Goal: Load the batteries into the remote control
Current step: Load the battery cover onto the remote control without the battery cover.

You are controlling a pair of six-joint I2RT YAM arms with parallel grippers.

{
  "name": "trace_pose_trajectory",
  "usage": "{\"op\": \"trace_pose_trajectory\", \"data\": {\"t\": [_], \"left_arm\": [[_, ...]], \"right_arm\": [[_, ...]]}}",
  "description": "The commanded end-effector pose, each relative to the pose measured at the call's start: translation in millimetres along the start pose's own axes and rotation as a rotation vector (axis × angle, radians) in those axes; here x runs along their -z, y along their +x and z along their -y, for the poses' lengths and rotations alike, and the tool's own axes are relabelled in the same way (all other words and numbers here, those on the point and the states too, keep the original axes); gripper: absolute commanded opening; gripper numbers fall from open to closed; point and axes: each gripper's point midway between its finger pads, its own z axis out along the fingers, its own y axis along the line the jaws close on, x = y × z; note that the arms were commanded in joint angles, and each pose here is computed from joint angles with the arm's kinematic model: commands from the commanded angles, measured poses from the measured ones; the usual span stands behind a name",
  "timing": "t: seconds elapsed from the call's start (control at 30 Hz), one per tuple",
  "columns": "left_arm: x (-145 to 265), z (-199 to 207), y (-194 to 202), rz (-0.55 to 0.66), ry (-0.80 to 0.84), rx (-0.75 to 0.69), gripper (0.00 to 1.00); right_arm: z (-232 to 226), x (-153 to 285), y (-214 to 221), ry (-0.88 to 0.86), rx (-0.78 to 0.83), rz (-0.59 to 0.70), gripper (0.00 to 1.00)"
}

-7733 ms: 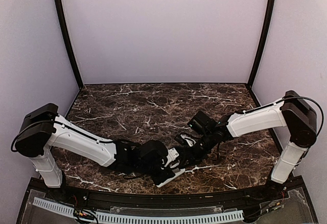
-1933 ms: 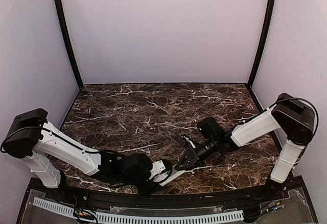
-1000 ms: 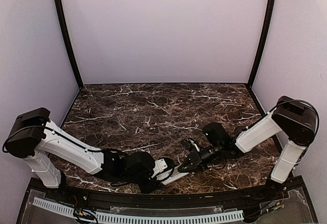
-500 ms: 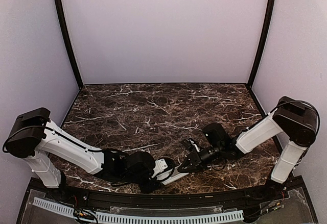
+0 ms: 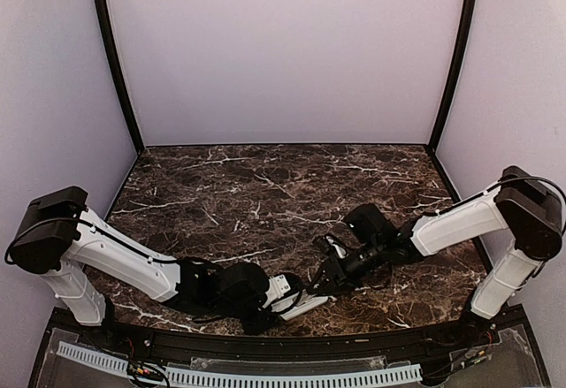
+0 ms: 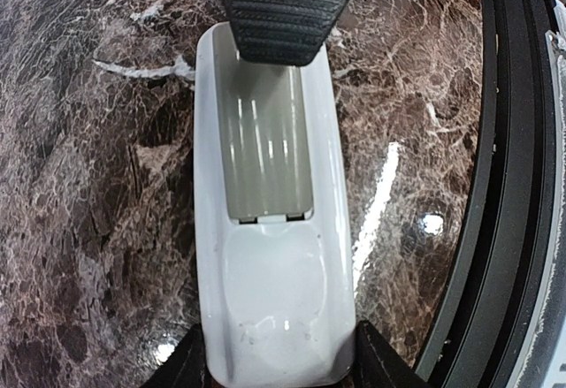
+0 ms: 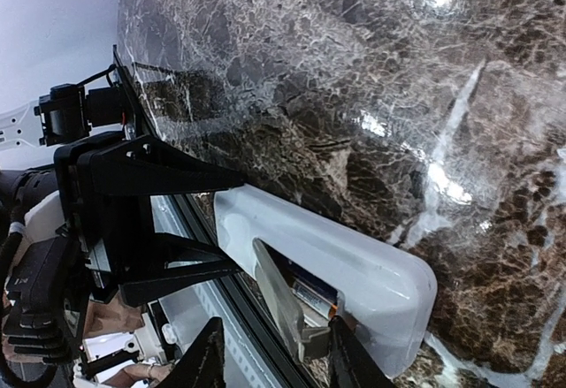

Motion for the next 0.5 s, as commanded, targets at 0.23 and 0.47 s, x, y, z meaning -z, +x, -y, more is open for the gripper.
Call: {"op": "trace_pose_trajectory", "data": {"t": [0.23, 0.47], "left_arm": [[-8.6, 3.0, 29.6, -0.105, 0.029, 0.003, 0.42], [-8.7, 3.1, 30.2, -0.106, 0.030, 0.004, 0.42]], "right_arm": [[6.6, 12.6, 6.5, 0.152, 0.013, -0.017, 0.39], [2.0, 12.6, 3.3, 0.169, 0.033, -0.013, 0.27]]}}
